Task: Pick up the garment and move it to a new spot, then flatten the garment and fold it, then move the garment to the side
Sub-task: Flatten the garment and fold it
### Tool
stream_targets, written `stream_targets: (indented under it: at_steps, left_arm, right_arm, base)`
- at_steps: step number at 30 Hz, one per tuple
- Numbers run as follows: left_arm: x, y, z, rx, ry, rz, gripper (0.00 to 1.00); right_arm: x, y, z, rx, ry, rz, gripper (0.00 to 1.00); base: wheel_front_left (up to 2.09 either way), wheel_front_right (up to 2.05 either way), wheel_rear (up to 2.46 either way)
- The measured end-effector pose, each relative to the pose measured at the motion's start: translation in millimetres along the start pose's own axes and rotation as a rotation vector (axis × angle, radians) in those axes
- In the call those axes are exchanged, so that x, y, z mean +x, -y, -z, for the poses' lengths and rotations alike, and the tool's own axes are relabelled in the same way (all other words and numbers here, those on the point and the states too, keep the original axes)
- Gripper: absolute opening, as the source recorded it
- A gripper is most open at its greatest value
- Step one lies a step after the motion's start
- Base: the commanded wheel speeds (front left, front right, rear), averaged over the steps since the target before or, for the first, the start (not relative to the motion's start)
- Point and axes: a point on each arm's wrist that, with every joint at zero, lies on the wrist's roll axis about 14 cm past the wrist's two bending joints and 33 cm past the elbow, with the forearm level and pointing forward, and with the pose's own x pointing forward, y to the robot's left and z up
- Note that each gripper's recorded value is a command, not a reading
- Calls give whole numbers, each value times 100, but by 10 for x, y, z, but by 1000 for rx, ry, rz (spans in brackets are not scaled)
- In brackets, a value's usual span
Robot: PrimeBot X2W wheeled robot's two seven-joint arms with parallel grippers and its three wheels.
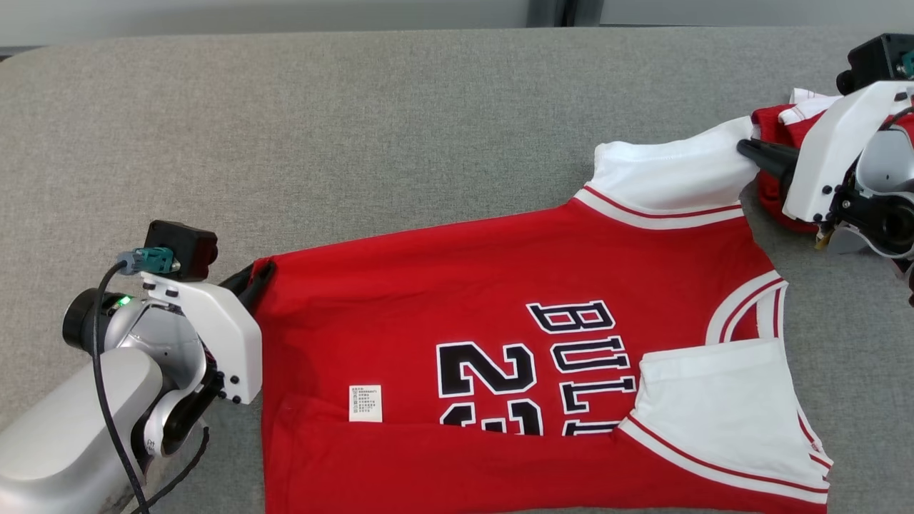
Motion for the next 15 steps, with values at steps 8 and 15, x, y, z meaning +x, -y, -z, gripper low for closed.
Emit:
stream_targets:
  at_steps: [8,15]
  left_arm:
    - [-180,94,73,54,-48,32,0]
    - [-309,252,-24,9,-67,103,0]
  right_arm:
    - [-262,-60,112,-18,29,-33,0]
    - [-475,-63,175,-11,50,-52,0]
  base:
    - [0,0,0]
    - [0,0,0]
